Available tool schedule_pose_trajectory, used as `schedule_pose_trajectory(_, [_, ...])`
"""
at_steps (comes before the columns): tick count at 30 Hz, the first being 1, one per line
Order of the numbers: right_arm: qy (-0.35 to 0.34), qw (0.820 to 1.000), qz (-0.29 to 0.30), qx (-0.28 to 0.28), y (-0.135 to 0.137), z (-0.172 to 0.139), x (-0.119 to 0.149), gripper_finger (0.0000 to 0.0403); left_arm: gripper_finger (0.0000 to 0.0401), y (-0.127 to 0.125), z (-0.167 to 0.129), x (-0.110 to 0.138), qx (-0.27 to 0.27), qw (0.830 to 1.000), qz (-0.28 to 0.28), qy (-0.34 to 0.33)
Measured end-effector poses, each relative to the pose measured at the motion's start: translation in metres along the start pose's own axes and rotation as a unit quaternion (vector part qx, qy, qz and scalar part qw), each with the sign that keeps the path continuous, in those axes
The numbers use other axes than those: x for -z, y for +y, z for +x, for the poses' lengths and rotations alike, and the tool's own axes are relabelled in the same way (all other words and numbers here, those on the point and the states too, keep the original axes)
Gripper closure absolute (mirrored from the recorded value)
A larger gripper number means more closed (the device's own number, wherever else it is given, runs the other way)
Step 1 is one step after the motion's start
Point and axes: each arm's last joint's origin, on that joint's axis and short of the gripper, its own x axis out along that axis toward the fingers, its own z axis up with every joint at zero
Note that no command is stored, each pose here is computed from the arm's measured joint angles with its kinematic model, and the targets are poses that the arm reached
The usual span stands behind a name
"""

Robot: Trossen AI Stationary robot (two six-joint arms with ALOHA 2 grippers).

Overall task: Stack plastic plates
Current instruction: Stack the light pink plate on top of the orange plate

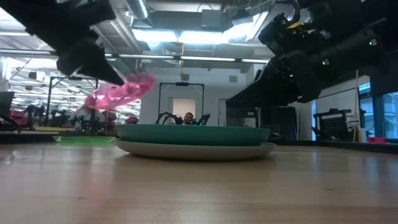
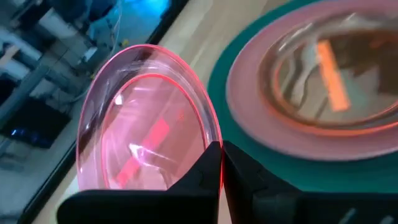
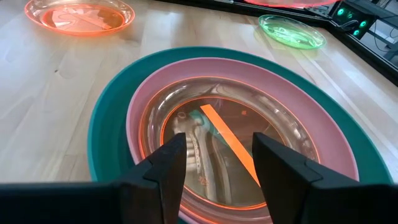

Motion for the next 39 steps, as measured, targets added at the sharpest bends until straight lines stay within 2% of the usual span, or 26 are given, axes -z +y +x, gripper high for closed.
schedule_pose_trajectory(12, [0.0,1.0,0.0,0.0,0.0,0.0,0.0,0.0226,0.0395,-0.019,-0.004,-0.032,0.129,0.988,0.013,-0.085])
schedule_pose_trajectory(21, [-0.001,1.0,0.0,0.0,0.0,0.0,0.0,0.0226,0.0395,-0.049,0.02,-0.043,0.235,0.961,0.048,-0.14])
schedule_pose_trajectory(24, [-0.003,0.999,0.0,0.042,-0.001,-0.002,-0.002,0.0226,0.0395,-0.055,0.03,-0.039,0.243,0.959,0.06,-0.132])
schedule_pose_trajectory(30, [-0.007,0.991,-0.04,0.125,0.001,-0.028,-0.019,0.0226,0.0395,-0.057,0.036,-0.035,0.241,0.961,0.062,-0.117])
schedule_pose_trajectory(36, [-0.051,0.991,-0.045,0.113,0.008,-0.058,-0.043,0.0226,0.0395,-0.06,0.04,-0.035,0.287,0.949,0.058,-0.117])
schedule_pose_trajectory(39, [-0.066,0.992,-0.039,0.101,0.011,-0.066,-0.049,0.0226,0.0395,-0.063,0.047,-0.032,0.293,0.948,0.063,-0.111])
